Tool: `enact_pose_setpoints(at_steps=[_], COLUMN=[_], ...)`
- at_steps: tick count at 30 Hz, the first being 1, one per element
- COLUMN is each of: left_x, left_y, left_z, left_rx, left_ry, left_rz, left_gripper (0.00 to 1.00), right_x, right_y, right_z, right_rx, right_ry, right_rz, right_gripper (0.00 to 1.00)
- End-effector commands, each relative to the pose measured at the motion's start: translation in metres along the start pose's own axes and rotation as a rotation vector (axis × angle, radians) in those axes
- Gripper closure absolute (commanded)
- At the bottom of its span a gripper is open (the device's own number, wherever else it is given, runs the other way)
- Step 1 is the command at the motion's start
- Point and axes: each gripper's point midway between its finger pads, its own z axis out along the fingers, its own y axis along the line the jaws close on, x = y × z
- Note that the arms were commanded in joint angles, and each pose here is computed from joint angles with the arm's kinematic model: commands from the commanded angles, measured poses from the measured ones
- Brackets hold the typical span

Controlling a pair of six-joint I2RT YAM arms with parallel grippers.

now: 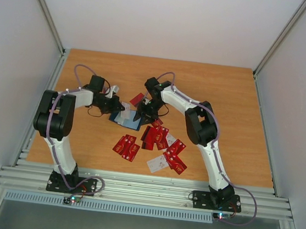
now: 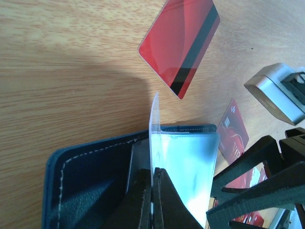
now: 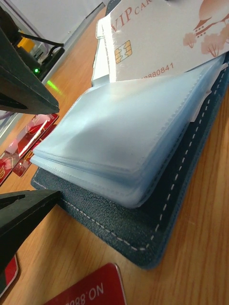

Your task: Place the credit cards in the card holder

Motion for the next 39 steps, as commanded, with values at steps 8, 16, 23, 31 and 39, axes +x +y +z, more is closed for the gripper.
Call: enact_pose_setpoints(at_steps=[8, 16, 23, 31, 39], left_x=[0.016, 0.025, 0.034, 0.036, 0.039], left_y=[-0.009, 0.0, 0.0, -0.005, -0.013], left_z=[-0.005, -0.005, -0.009, -0.006, 0.007], left_rx=[0.044, -0.008, -0.017, 0.006, 0.037], left_ry=[0.017, 0.06, 0.107, 0.137, 0.159], left_rz=[0.097, 0.056, 0.045, 0.026, 0.032], left_gripper=[1.0, 1.0, 1.0, 1.0, 1.0], right_x=[-0.004, -0.008, -0.011, -0.014, -0.016], right_y=[-0.064, -0.063, -0.061, -0.056, -0.05], right_z=[0.031, 0.03, 0.029, 0.029, 0.026], right_rx=[0.191, 0.186, 0.178, 0.161, 0.156], right_ry=[0.041, 0.034, 0.026, 0.022, 0.017], right_rz=[0.097, 0.101, 0.099, 0.097, 0.087], right_gripper=[0.55, 0.55, 0.55, 0.55, 0.55])
